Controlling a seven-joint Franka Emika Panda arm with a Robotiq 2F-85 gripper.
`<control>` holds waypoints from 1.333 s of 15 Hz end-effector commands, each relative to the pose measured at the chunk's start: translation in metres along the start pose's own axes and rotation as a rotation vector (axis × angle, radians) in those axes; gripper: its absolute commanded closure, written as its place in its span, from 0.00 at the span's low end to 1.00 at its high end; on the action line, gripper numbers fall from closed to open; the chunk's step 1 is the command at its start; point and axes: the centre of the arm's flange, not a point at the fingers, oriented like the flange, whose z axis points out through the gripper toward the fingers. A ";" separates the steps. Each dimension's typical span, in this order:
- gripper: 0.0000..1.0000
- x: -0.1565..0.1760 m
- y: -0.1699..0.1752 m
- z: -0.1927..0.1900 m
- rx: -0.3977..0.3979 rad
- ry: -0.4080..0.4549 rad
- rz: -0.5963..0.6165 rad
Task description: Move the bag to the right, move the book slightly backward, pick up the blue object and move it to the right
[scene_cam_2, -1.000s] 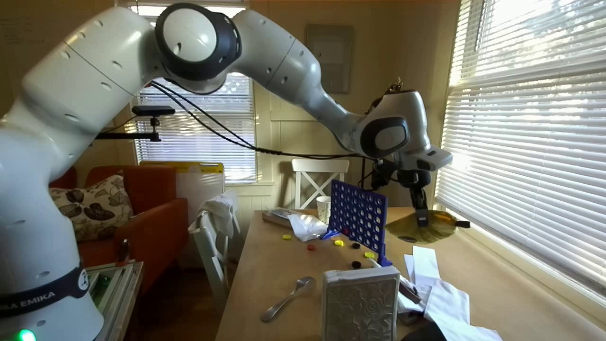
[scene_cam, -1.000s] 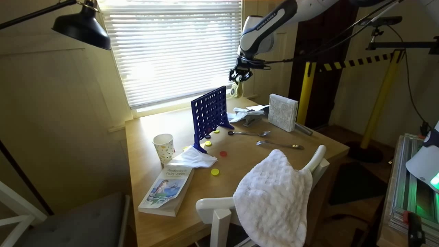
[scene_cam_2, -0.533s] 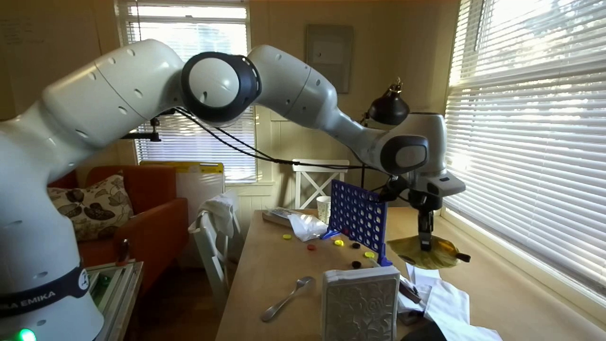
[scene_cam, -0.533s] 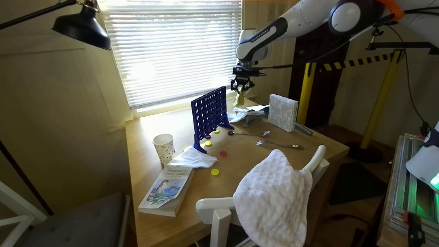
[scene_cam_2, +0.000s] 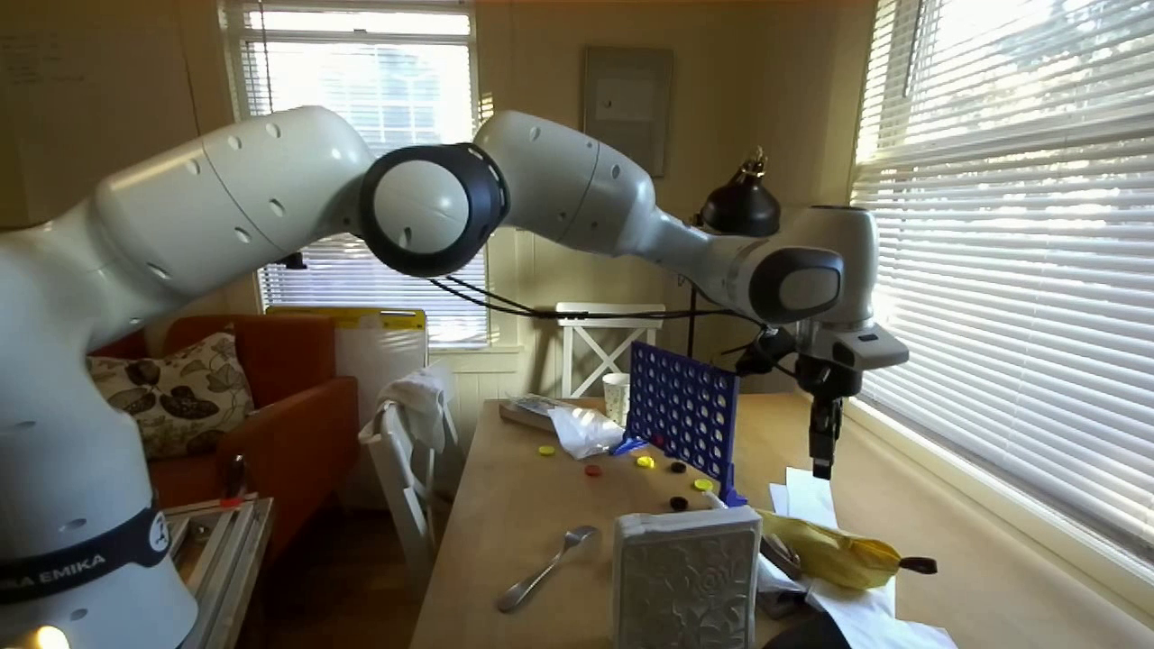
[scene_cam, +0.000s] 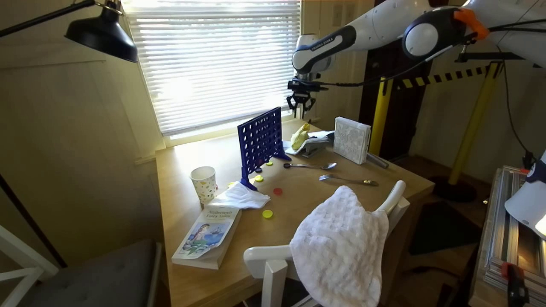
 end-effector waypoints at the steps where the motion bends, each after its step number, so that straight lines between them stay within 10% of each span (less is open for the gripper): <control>1: 0.31 0.011 -0.023 -0.039 0.010 0.017 -0.028; 5: 0.02 -0.022 0.019 -0.108 -0.004 -0.017 -0.197; 10: 0.00 -0.048 0.060 -0.161 -0.039 -0.112 -0.398; 20: 0.00 -0.097 0.125 -0.139 -0.022 -0.203 -0.508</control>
